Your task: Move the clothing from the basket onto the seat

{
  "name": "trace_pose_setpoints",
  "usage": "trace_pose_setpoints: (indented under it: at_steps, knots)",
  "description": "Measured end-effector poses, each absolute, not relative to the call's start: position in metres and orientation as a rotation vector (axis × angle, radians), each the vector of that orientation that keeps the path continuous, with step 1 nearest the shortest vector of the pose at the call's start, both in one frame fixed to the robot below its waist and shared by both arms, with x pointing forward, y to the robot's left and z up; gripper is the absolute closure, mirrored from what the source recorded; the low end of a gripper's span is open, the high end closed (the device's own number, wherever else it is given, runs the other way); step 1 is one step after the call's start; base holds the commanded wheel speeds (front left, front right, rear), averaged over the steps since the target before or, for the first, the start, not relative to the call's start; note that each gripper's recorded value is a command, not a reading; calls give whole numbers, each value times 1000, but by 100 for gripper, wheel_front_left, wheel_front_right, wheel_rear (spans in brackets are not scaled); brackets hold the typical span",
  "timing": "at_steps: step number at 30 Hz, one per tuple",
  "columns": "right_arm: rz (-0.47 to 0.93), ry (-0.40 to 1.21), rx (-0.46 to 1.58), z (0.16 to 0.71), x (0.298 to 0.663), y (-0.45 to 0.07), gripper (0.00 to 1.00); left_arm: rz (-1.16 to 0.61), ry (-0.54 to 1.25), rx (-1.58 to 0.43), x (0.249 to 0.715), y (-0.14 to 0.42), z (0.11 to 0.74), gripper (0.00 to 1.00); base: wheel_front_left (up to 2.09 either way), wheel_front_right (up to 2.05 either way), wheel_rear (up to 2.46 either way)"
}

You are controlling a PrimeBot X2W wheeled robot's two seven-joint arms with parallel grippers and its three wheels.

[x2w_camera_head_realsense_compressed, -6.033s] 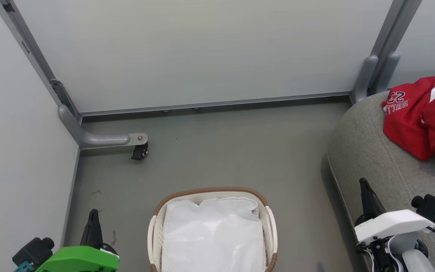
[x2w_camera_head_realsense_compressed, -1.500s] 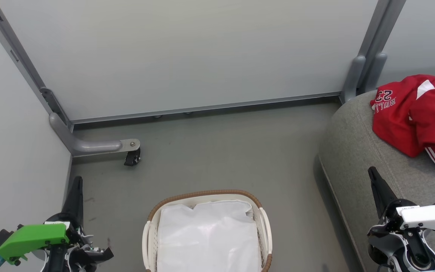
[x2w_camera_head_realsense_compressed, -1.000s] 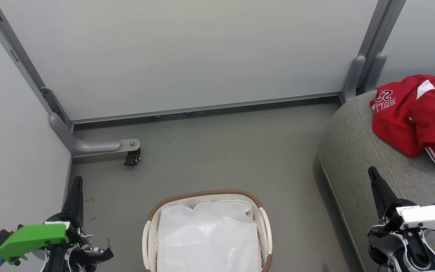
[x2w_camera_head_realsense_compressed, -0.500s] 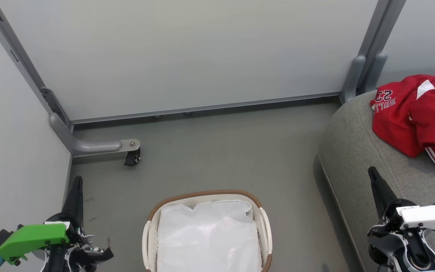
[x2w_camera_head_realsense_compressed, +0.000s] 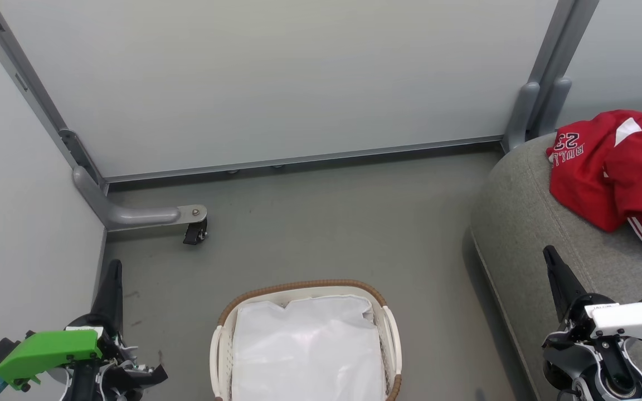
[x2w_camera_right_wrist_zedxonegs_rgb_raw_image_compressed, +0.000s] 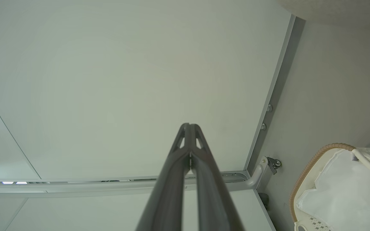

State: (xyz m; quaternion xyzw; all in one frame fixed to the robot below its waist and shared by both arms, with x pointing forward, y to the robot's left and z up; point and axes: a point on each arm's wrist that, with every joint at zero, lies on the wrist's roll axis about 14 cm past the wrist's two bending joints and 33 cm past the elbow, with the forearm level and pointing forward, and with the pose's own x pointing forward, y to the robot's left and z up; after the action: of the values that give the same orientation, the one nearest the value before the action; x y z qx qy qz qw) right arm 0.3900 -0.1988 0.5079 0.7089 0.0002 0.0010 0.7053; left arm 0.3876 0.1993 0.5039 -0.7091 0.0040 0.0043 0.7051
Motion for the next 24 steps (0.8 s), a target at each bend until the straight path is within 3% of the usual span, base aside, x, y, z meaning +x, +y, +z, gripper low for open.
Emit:
trace_pose_setpoints:
  at_steps: [24]
  knots:
    - [2,0,1576,508,390,-199,100,10,9,-1577,388,199,504,100,0,0,0]
